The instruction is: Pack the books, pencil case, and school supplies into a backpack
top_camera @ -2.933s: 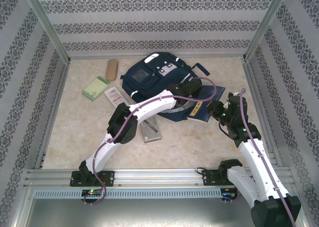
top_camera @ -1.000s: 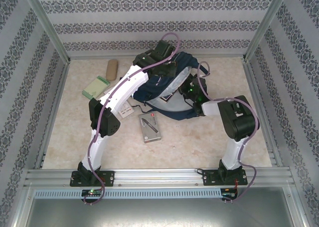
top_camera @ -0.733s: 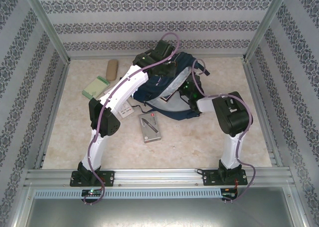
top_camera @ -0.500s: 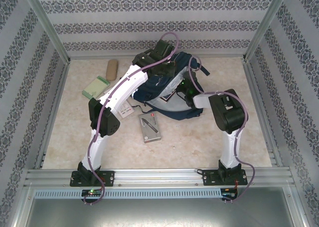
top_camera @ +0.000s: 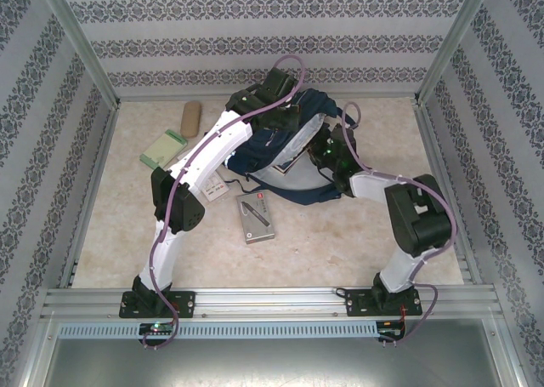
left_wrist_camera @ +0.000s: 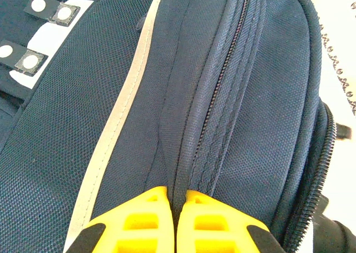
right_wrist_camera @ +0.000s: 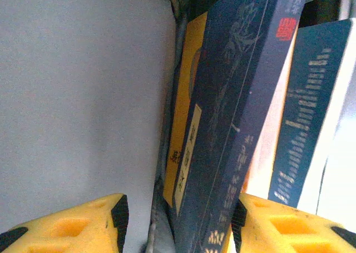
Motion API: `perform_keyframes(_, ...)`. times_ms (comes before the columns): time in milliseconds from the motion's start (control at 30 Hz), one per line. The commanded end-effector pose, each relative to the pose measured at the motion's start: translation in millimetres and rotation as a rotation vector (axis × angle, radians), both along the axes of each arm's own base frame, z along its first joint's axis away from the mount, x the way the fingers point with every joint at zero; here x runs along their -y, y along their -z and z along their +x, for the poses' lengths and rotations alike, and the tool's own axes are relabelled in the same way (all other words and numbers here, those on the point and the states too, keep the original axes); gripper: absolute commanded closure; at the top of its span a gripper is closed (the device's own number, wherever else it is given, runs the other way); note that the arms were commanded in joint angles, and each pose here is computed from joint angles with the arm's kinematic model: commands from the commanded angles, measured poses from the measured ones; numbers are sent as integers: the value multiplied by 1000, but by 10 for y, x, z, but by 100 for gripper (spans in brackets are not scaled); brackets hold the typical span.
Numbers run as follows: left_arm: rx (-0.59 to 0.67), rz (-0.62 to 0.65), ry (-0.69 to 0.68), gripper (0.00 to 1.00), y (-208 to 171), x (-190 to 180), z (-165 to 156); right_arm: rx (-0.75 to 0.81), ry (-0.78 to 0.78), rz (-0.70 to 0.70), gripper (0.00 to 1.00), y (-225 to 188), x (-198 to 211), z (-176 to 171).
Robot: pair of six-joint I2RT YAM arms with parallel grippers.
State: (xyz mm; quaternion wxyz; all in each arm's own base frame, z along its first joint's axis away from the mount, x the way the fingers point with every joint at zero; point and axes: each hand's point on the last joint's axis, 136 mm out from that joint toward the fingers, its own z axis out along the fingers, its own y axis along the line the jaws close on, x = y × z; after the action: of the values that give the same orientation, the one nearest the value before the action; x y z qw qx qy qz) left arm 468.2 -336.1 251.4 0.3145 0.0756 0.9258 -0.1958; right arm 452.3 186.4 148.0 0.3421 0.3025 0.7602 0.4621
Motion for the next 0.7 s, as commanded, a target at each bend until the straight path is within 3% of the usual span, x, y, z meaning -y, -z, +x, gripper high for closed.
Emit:
perform_keyframes(0,86,-90,-30,100,-494,-97,24,18,-60,-85,48,-55,37,-142)
perform_keyframes(100,73,-100,-26,100,-456,-73,19,-21,-87,-76,52,20,56,-162)
perform_keyframes(300,64,-115,-21,100,-435,-40,12,-78,-100,-64,87,211,12,-145)
perform_keyframes(333,64,-114,-22,100,-440,-48,10,-89,-102,-60,89,243,2,-129)
perform_keyframes(400,64,-113,-22,100,-446,-53,3,-103,-105,-53,87,285,-10,-115)
perform_keyframes(467,67,-106,-26,100,-450,-70,2,-127,-88,-69,77,319,32,-146)
perform_keyframes(667,70,-99,-25,100,-468,-94,-19,-150,-19,-122,67,355,241,-328)
